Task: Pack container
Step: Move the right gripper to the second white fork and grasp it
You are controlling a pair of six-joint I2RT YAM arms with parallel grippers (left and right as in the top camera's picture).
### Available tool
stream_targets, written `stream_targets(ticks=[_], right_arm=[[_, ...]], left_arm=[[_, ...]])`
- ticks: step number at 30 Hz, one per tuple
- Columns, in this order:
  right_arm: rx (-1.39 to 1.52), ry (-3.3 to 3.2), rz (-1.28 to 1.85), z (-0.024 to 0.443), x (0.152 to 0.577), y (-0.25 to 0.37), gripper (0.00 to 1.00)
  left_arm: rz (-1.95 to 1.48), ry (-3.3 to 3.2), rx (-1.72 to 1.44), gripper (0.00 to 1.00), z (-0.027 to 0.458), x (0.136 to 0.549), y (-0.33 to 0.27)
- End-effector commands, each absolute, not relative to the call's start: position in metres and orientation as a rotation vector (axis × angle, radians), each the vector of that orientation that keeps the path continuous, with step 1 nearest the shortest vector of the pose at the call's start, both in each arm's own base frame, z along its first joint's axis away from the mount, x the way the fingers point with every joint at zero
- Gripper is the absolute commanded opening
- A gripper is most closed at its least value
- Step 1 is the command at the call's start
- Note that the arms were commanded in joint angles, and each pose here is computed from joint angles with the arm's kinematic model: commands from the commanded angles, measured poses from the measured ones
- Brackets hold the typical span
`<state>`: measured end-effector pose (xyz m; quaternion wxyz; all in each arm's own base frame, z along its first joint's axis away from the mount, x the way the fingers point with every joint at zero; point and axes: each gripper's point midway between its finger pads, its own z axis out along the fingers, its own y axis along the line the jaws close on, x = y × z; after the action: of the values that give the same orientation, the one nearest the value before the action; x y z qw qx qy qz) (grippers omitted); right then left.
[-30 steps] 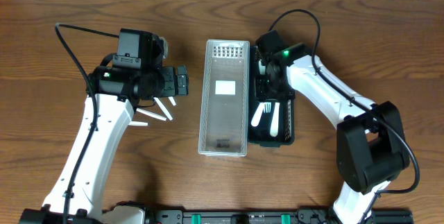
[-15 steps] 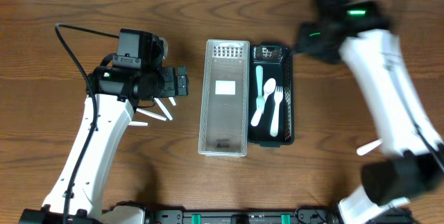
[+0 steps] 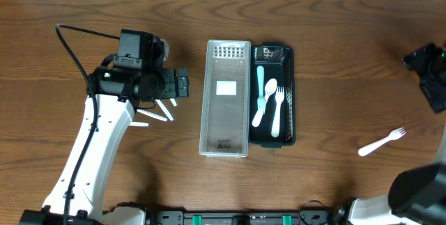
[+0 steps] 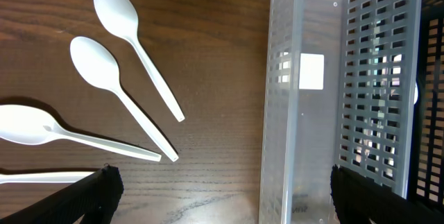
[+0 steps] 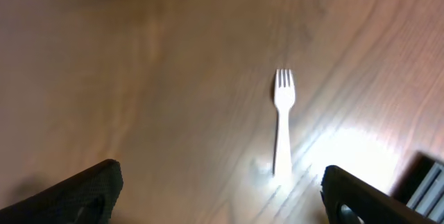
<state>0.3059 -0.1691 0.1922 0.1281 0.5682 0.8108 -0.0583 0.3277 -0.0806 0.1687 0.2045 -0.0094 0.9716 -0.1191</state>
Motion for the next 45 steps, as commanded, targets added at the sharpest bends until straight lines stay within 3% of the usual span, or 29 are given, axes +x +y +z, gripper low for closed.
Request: stream_targets(ticks=[1,7,13,24,35,37,45], right_arm=[[1.704,2.477,-0.127,0.141,0.292,-0.172,0.95],[1.746,2.571,-0.116,0.070,0.271,-0.179,0.93],[1.738,2.624,-0.109,0.029,0.258,-0.174,0.91],[1.545,2.674,-0.071,-0.003,0.260,-0.173,0.89],[1.581,2.654,-0.074,-0.008,0.250,-0.187,0.88],[1.596,2.646,-0.075,-0.008,0.248,-0.190,0.83],[1.602,2.655,-0.075,-0.008,0.245,-0.190,0.50]], left_arm=[[-0.316,2.685,-0.002,0.98,0.177,0.330,-0.078],[-0.316,2.685,-0.003,0.98,0.177,0.330,-0.078],[-0.316,2.685,-0.003,0.98,0.177,0.330,-0.078],[-0.315,2.685,-0.003,0.98,0.177,0.330,-0.078],[-0.316,2.685,-0.003,0.98,0.177,0.330,-0.078],[-0.316,2.685,-0.003,0.98,0.177,0.330,-0.078],[-0.316,2.685,-0.003,0.98,0.177,0.330,-0.078]])
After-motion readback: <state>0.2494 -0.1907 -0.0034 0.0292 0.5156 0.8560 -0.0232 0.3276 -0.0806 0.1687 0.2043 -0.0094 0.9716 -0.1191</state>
